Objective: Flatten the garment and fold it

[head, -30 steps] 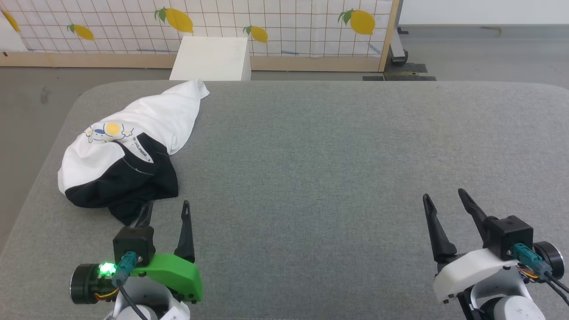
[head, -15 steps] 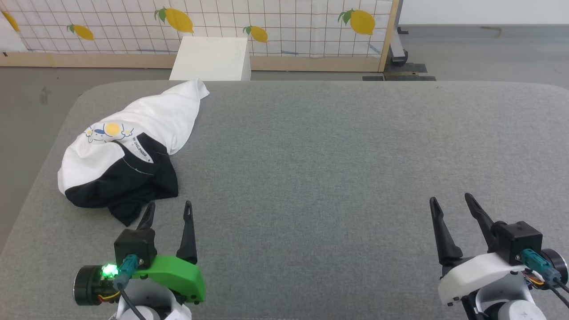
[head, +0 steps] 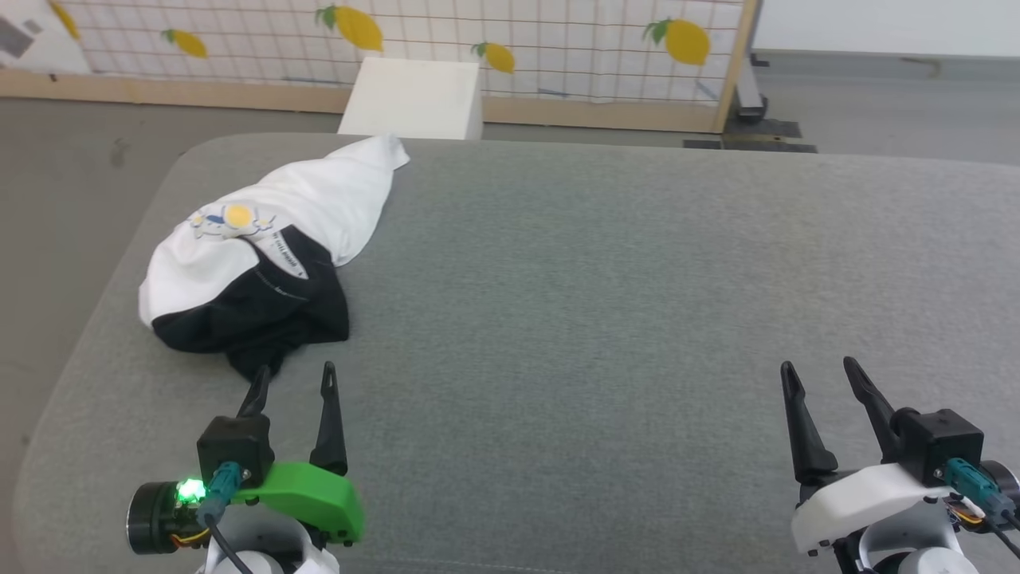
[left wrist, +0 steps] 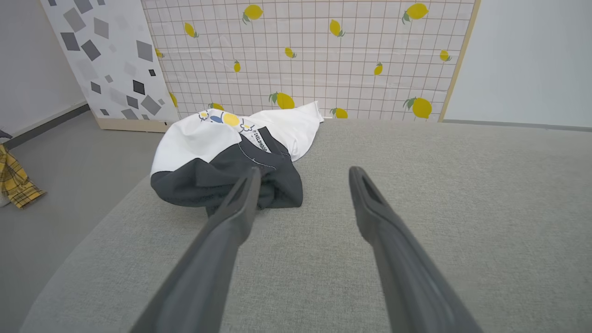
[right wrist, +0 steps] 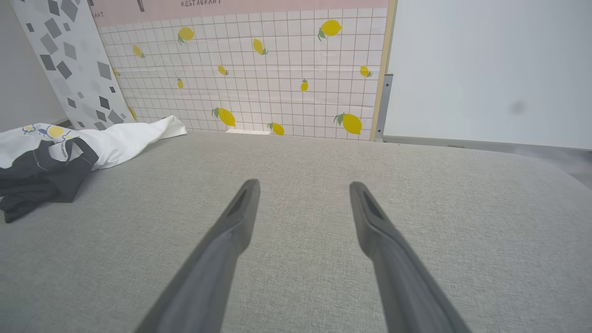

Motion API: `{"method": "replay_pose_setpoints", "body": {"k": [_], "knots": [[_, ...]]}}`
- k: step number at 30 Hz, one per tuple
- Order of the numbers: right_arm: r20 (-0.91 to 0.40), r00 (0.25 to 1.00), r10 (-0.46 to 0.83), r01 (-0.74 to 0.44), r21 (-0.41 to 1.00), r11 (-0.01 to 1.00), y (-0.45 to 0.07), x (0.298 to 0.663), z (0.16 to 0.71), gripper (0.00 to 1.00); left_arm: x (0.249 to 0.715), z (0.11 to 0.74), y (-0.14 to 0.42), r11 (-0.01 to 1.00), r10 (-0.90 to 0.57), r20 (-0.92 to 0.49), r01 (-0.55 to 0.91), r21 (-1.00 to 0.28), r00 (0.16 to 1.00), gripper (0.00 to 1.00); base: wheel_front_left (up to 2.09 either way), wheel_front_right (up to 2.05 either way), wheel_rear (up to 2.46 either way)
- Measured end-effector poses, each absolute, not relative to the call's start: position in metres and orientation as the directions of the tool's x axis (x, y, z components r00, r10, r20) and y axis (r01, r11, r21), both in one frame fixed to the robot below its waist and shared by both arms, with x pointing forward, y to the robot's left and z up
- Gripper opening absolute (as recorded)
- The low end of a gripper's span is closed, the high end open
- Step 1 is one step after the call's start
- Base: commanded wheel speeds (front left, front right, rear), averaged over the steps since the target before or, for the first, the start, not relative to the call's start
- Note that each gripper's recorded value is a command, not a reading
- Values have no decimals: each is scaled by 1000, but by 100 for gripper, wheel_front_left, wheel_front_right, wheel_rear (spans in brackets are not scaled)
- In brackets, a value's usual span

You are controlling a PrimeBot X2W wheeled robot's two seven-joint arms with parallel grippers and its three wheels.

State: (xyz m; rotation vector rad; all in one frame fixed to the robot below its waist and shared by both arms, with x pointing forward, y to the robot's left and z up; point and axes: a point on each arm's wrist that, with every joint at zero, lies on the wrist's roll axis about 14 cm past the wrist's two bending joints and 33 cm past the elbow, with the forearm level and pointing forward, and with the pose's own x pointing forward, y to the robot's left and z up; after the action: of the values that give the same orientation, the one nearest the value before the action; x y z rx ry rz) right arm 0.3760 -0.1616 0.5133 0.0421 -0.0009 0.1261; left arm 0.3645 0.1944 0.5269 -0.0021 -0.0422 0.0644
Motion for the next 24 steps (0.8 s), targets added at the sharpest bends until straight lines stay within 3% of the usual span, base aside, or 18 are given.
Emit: {"method": "replay_pose_setpoints", "body": {"k": [24], "knots": [[-5,955,295,-293,93,951,-100,395,501,100,309,520,261,955,296,50,-294,-42,954,100,0,0,0]]}}
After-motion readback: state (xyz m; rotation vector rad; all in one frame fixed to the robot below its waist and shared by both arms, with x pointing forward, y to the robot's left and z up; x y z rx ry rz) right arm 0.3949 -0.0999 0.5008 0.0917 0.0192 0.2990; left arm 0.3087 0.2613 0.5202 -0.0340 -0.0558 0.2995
